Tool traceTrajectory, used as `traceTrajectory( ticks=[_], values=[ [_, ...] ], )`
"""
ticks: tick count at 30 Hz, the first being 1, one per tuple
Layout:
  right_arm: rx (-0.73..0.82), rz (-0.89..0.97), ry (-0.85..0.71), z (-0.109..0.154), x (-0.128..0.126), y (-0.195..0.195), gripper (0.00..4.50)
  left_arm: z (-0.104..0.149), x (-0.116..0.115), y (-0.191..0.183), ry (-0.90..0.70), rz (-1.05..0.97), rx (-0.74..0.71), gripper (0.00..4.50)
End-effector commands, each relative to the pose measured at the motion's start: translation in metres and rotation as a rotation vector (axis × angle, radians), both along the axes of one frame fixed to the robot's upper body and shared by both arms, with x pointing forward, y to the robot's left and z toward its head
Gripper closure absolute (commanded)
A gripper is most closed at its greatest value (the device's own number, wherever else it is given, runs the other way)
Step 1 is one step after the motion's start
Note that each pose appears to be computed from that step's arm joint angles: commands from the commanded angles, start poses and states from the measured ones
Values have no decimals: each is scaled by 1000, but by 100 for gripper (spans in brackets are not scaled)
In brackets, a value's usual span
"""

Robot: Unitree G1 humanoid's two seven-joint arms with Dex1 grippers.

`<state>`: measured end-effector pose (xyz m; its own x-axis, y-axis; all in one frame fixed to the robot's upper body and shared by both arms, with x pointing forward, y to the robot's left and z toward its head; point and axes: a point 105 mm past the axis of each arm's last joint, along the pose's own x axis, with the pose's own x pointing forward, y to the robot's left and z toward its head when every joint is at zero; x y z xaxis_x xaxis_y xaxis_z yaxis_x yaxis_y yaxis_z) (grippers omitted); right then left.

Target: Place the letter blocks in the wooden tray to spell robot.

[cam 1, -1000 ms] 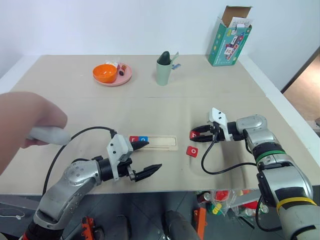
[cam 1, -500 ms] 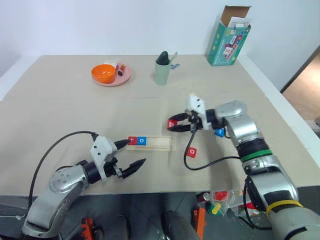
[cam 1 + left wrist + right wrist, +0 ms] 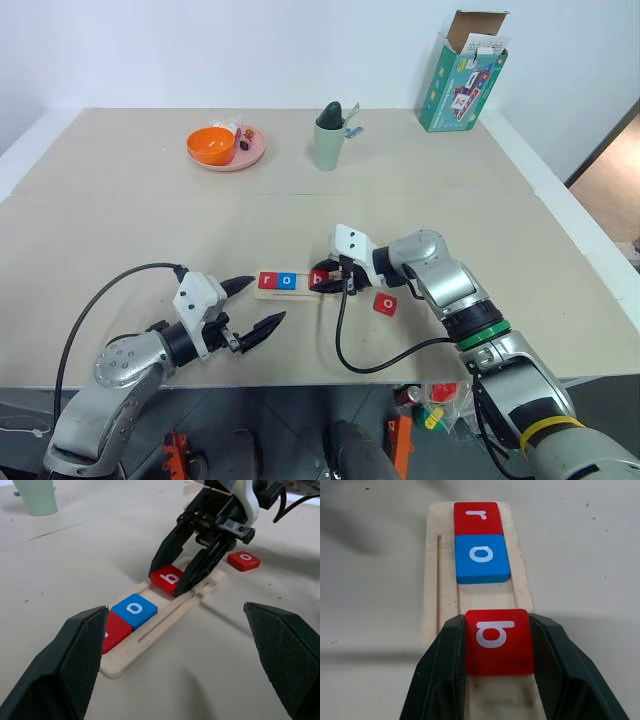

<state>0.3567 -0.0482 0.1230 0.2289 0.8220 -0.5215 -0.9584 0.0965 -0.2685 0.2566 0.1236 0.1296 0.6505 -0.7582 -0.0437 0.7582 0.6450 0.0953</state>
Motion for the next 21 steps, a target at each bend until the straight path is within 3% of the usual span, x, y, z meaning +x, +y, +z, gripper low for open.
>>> traceTrajectory(
  ticks=[1, 21],
  values=[
    [24, 59, -53, 17, -5, 19, 325, 6, -2, -2, -40, -4, -2, 0],
    [31, 69, -55, 21, -3, 29, 325, 3, -1, -9, -42, -17, 2, 0]
  ],
)
